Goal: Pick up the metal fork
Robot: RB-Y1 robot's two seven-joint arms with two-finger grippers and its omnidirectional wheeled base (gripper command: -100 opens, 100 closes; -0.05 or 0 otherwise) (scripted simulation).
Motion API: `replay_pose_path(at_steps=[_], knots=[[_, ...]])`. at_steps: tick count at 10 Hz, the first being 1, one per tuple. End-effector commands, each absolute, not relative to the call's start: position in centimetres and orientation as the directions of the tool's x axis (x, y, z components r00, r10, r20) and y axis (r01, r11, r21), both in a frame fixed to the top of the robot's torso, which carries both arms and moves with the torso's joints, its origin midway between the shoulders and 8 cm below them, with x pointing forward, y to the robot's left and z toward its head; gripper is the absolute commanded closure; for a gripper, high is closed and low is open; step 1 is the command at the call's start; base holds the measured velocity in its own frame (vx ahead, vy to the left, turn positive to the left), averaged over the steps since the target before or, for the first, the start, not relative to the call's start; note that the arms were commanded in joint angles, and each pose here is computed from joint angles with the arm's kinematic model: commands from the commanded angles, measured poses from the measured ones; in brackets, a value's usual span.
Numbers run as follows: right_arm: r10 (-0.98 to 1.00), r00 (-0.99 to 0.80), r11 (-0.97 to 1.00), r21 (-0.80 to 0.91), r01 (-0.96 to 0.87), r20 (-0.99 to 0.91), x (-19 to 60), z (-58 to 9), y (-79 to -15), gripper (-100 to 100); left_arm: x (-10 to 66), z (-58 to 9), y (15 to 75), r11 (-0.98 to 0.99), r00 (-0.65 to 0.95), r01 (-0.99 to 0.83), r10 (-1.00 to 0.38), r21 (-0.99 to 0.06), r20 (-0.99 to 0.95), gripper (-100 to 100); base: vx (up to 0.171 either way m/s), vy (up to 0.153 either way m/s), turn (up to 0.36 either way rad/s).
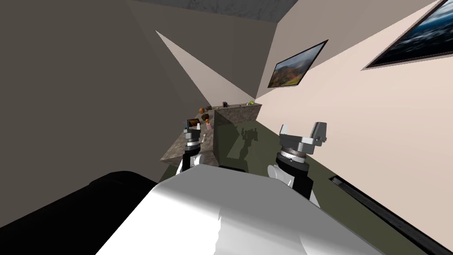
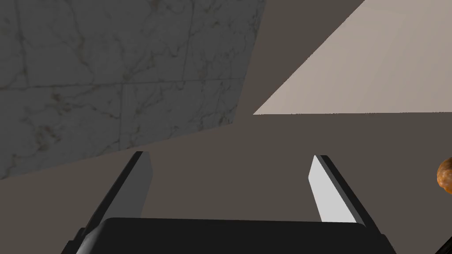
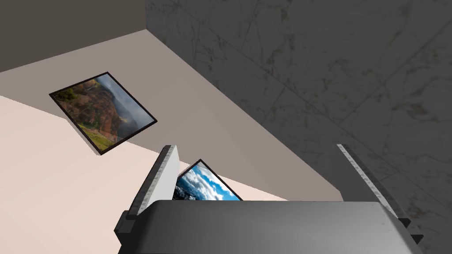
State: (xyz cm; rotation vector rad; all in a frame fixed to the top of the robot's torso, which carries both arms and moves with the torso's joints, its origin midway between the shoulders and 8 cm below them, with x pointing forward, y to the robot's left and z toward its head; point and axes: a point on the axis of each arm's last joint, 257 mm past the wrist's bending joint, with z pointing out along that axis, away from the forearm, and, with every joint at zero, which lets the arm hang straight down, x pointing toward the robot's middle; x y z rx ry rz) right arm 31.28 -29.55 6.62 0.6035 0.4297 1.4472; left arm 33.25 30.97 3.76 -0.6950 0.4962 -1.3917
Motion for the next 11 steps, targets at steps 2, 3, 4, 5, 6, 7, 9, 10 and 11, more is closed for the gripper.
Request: replay_pose_path(at_steps=[2,3,4,5,6,7,9,10,11], knots=[[0.992,0.09,0.019,0.619,-0.785,0.085,31.3,6.6,-29.6,0,33.6,2.1,31.4,0.064,0.125,0.672,-0.992,-0.738,0.028,-100,-0.013,-0.042,-0.002],[0.992,0.09,0.019,0.619,-0.785,0.085,31.3,6.6,-29.6,0,33.7,1.1,31.9,0.079,0.125,0.645,-0.992,-0.76,0.003,-100,-0.04,-0.071,-0.008],[0.992,0.09,0.019,0.619,-0.785,0.085,31.3,6.6,-29.5,0,33.7,-0.2,32.5,0.095,0.127,0.612,-0.992,-0.785,-0.022,-100,-0.056,-0.089,-0.018],[0.992,0.09,0.019,0.619,-0.785,0.085,31.3,6.6,-29.5,0,33.7,-1.7,33.4,0.112,0.131,0.573,-0.99,-0.812,-0.045,-100,-0.044,-0.106,-0.031],[0.992,0.09,0.018,0.619,-0.785,0.085,31.3,6.6,-29.5,0,33.6,-3.4,34.4,0.129,0.139,0.528,-0.988,-0.839,-0.064,-100,-0.037,-0.132,-0.045],[0.992,0.09,0.018,0.619,-0.785,0.085,31.3,6.6,-29.5,0,33.7,-3.3,34.3,0.133,0.132,0.527,-0.988,-0.839,-0.074,-100,-0.015,-0.086,-0.009],[0.992,0.09,0.019,0.619,-0.785,0.085,31.3,6.6,-29.5,0,33.0,-7.0,36.8,0.168,0.149,0.422,-0.982,-0.891,-0.115,-100,-0.026,-0.074,-0.068],[0.992,0.09,0.019,0.619,-0.785,0.085,31.3,6.6,-29.5,0,33.1,-6.9,36.7,0.173,0.142,0.421,-0.982,-0.89,-0.124,-100,-0.024,-0.081,-0.021],[0.992,0.09,0.019,0.619,-0.785,0.085,31.3,6.6,-29.5,0,32.5,-8.9,38.2,0.193,0.148,0.36,-0.978,-0.913,-0.148,-100,-0.03,-0.083,-0.064]])
